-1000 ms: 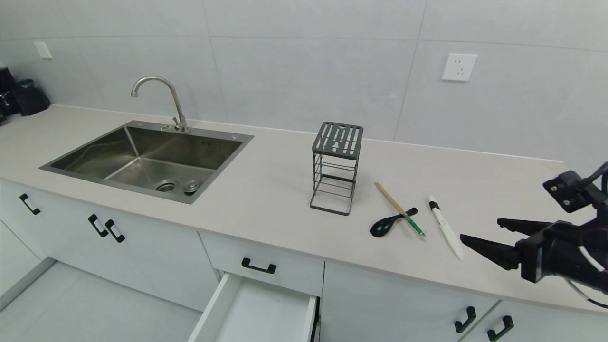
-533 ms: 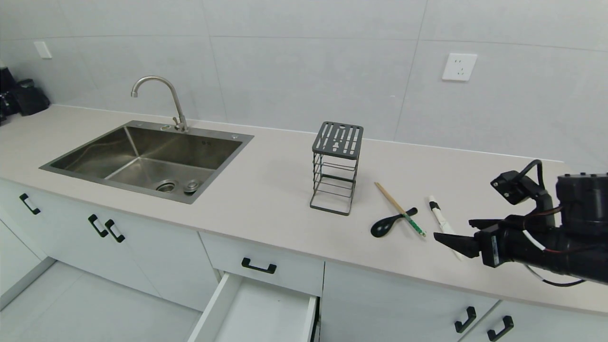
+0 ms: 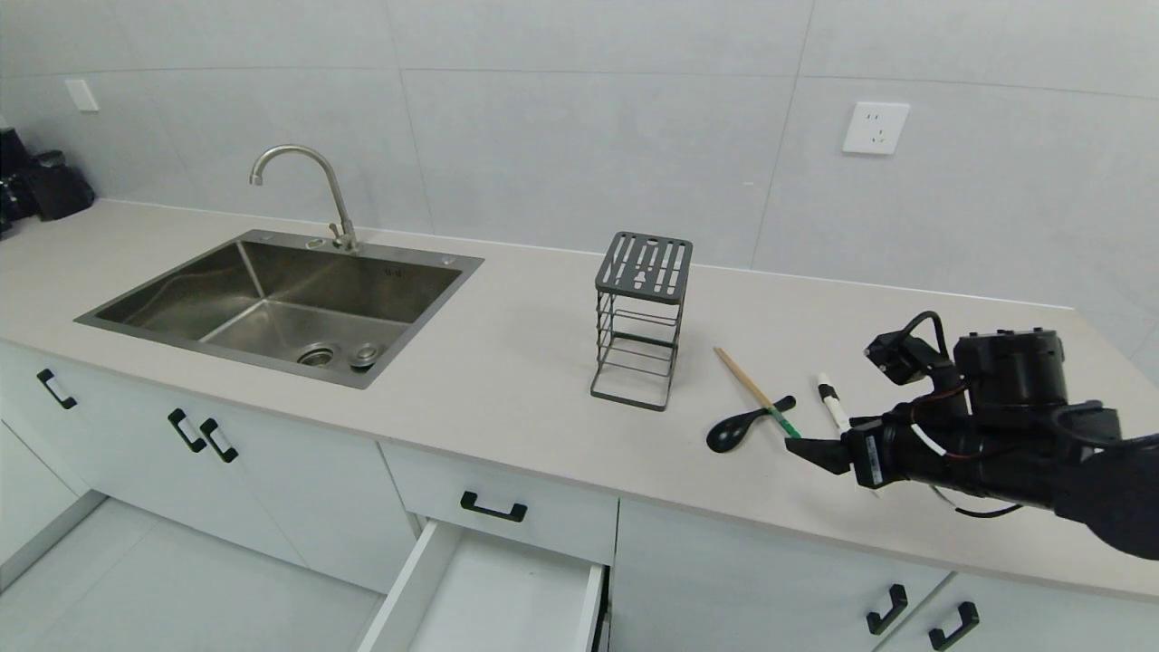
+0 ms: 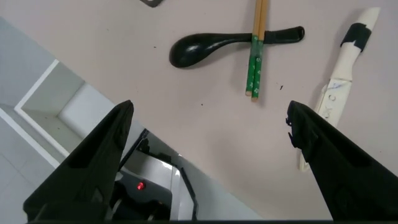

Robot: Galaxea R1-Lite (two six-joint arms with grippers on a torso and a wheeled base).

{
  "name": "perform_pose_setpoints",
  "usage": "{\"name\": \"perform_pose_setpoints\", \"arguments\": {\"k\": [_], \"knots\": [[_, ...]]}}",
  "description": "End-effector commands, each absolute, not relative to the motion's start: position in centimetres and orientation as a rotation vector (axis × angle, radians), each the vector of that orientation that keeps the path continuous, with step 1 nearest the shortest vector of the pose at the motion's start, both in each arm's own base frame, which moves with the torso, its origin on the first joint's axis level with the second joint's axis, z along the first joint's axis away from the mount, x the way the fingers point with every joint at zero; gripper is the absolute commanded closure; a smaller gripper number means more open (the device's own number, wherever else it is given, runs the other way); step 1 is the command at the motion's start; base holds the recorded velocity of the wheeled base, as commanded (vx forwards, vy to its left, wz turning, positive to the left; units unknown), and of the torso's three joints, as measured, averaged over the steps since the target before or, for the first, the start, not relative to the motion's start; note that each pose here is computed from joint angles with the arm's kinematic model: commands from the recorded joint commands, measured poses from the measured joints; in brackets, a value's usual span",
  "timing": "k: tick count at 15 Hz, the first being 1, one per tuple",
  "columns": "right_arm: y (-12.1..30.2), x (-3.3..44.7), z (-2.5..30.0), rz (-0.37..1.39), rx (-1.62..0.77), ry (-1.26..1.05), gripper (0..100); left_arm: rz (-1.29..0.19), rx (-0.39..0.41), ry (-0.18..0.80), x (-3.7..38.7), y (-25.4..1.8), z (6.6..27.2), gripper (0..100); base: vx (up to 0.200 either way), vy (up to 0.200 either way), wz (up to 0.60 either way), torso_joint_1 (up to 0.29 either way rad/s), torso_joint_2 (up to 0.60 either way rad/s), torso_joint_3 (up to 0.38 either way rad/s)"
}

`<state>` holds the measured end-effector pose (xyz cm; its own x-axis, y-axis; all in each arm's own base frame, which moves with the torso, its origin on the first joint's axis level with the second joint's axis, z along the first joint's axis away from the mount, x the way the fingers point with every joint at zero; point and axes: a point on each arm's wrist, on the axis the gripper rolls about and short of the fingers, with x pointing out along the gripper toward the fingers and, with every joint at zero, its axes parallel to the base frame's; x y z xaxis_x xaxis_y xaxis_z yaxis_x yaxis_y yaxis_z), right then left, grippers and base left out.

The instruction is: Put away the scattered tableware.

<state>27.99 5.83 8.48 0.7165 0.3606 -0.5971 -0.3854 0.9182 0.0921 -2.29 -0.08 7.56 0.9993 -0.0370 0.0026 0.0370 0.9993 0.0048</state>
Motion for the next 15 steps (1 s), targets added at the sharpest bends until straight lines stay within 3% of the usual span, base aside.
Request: {"name": "perform_pose_setpoints", "arguments": {"k": [1,15], "knots": [[6.3,30.3,6.3,0.390,-0.045,0.700,0,-0.037,0.005,-0.002,-2.3,-0.1,7.6,0,0.000,0.000,0.00,0.000,0.00,0.000],[6.9,36.1,1.4,0.325,-0.057,0.752,0,-0.037,0.005,-0.002,-2.3,-0.1,7.6,0,0.000,0.000,0.00,0.000,0.00,0.000]]}}
